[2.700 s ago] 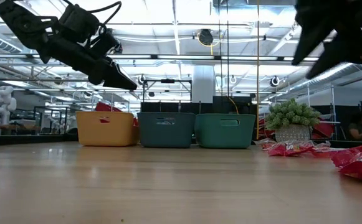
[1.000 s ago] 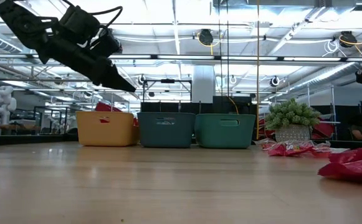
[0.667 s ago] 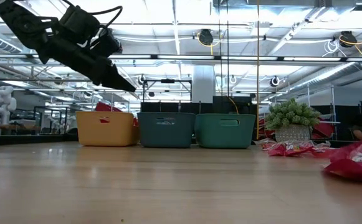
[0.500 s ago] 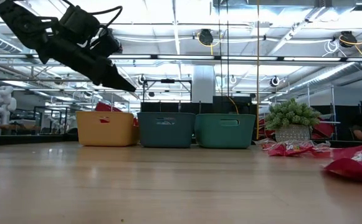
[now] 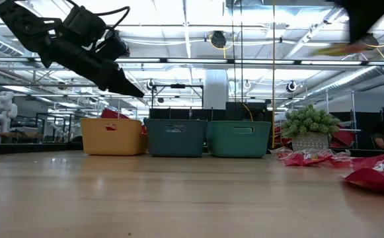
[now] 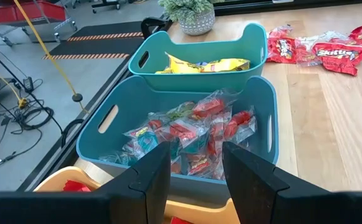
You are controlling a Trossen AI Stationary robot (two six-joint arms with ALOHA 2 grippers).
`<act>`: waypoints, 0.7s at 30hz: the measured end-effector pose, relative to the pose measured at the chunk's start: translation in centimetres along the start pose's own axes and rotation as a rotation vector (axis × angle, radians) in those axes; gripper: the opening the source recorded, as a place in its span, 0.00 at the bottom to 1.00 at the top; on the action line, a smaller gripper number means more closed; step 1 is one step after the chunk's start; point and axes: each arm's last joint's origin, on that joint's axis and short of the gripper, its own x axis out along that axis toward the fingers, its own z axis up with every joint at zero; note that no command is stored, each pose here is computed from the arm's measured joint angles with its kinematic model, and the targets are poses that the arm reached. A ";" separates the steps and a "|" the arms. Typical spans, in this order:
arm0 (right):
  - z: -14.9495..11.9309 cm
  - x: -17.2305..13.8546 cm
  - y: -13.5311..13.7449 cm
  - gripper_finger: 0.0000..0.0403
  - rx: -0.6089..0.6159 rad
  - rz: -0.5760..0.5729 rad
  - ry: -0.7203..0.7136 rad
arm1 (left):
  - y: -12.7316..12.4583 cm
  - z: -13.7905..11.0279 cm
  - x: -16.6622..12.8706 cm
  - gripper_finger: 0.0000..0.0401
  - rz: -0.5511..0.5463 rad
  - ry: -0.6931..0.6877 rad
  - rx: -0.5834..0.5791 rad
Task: Sort candy
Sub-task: Put the yellow candy into the green bin
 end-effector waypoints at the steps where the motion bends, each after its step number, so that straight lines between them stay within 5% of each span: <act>1: 1.0 0.1 0.3 0.00 0.001 0.033 -0.041 | 0.0 0.0 0.0 0.39 0.000 0.001 0.000; 14: 13.5 3.6 6.5 0.00 -0.215 0.300 -0.381 | 0.2 0.5 0.0 0.39 0.017 -0.057 0.014; 21: 19.5 6.4 8.6 0.00 -0.222 0.374 -0.527 | 0.2 0.5 0.0 0.39 0.020 -0.056 0.014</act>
